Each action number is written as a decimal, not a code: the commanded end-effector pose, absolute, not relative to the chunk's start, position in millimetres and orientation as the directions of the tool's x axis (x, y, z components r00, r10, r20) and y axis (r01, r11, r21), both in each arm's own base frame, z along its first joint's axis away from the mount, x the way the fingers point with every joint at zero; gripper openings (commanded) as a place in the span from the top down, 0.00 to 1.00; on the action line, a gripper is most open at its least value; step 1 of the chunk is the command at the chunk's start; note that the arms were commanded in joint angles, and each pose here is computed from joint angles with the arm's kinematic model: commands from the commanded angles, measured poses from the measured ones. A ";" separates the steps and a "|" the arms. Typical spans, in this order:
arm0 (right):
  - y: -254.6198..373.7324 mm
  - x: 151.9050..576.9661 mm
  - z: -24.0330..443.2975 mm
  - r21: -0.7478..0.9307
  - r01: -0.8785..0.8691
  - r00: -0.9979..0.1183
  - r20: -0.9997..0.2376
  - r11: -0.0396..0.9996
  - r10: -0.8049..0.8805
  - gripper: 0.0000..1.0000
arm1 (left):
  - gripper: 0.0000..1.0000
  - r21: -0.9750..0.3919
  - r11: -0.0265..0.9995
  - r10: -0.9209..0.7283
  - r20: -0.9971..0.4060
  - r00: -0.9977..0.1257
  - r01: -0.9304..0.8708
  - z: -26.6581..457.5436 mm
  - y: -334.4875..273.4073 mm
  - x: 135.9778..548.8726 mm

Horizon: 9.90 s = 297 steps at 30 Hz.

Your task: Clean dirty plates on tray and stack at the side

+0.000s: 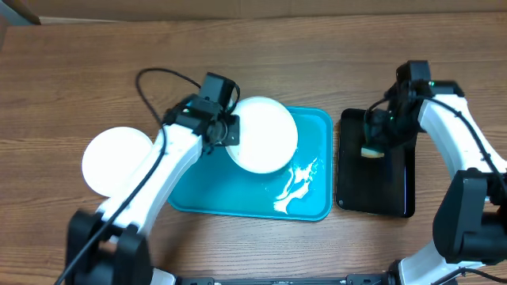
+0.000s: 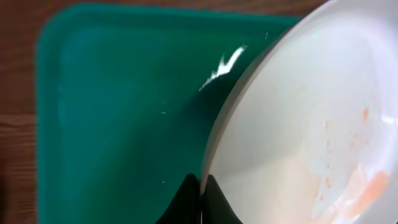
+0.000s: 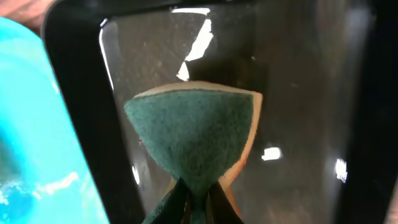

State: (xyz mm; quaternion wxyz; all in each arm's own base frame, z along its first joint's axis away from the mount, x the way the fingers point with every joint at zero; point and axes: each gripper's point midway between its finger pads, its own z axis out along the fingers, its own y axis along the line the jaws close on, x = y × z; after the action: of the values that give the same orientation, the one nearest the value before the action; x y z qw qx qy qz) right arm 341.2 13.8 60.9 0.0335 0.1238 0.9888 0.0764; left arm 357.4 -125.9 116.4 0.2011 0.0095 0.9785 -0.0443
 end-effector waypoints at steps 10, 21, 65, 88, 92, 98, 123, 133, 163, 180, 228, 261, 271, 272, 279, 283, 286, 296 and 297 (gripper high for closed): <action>32.4 309.5 -23.2 0.290 0.298 -0.939 -0.081 0.909 0.333 0.90 | 0.96 0.172 0.980 0.012 -0.548 -0.836 -0.098 191.4 -58.1 337.5; 34.1 316.2 -9.1 0.297 0.298 -0.941 -0.064 0.907 0.331 0.92 | 0.96 0.310 0.931 0.035 -0.602 -0.798 -0.193 213.4 -27.0 334.5; 53.3 317.3 11.6 0.397 0.247 -0.959 -0.032 0.884 0.283 0.96 | 0.96 0.114 0.985 0.175 -0.618 -0.766 0.133 197.2 -140.0 333.0; 201.3 315.5 85.1 0.480 -0.186 -0.976 -0.188 0.857 -0.106 0.96 | 0.96 0.025 0.984 0.176 -0.318 -0.932 0.178 57.9 -175.3 332.4; 230.5 309.5 77.7 0.483 -0.263 -0.960 -0.213 0.835 -0.180 0.96 | 0.96 0.031 0.983 0.181 -0.300 -0.937 0.180 51.2 -175.4 330.9; 256.3 301.0 68.9 0.494 -0.278 -0.958 -0.203 0.824 -0.202 0.96 | 0.96 0.032 0.983 0.181 -0.297 -0.937 0.180 49.9 -175.3 330.7; 285.0 248.2 43.0 0.450 -0.377 -0.925 -0.139 0.809 -0.354 0.96 | 0.96 0.025 0.984 0.178 -0.296 -0.939 0.178 50.0 -176.4 330.3; 277.0 242.8 40.5 0.441 -0.356 -0.932 -0.099 0.824 -0.350 0.96 | 0.96 0.025 0.984 0.177 -0.295 -0.939 0.178 49.9 -176.4 330.2; 266.4 235.4 51.9 0.568 -0.400 -0.897 -0.080 0.720 -0.435 0.96 | 0.96 -0.038 0.985 0.153 -0.278 -0.948 0.170 49.2 -185.6 325.9; 222.5 278.6 31.5 0.328 -0.227 -0.974 -0.089 0.917 -0.209 0.96 | 0.96 -0.074 0.981 0.158 -0.231 -0.960 0.179 46.8 -189.1 315.0; 40.7 316.0 111.0 0.310 0.199 -0.940 -0.207 0.930 0.270 0.91 | 0.96 0.665 0.671 0.385 -0.691 -0.612 -0.329 268.1 -51.8 338.3; 40.7 312.6 109.7 0.301 0.175 -0.949 -0.202 0.937 0.242 0.92 | 0.96 0.132 0.889 -0.295 -0.568 -0.768 -0.439 192.4 46.8 314.9; 40.8 312.0 109.5 0.301 0.175 -0.950 -0.200 0.937 0.242 0.92 | 0.96 0.045 0.731 -0.605 -0.418 -0.678 -0.681 152.6 135.2 289.5; 40.7 311.9 109.5 0.301 0.176 -0.950 -0.199 0.937 0.242 0.92 | 0.96 0.050 0.719 -0.619 -0.407 -0.671 -0.693 148.0 141.0 288.2; 40.7 311.8 109.5 0.301 0.176 -0.950 -0.199 0.937 0.242 0.91 | 0.96 0.097 0.681 -0.668 -0.321 -0.671 -0.725 111.6 160.5 286.7; 40.8 311.7 109.4 0.301 0.176 -0.950 -0.198 0.937 0.242 0.91 | 0.96 0.117 0.678 -0.673 -0.297 -0.678 -0.725 100.4 163.0 287.0; 40.7 311.9 109.5 0.301 0.176 -0.950 -0.199 0.937 0.242 0.91 | 0.96 0.159 0.662 -0.666 -0.322 -0.673 -0.732 103.0 171.7 285.0; 40.8 311.9 109.5 0.301 0.175 -0.950 -0.199 0.937 0.242 0.91 | 0.96 0.219 0.633 -0.661 -0.345 -0.666 -0.742 106.4 182.1 279.2; 40.8 311.8 109.5 0.301 0.175 -0.950 -0.199 0.937 0.242 0.91 | 0.96 0.223 0.632 -0.660 -0.347 -0.666 -0.742 106.7 182.7 278.8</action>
State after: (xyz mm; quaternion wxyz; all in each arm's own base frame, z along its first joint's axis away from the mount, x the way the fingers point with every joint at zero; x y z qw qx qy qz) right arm 310.5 41.3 107.2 0.1106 0.1111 0.9775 0.1412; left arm 282.4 174.2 103.8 0.1160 -0.3808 0.9043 0.1544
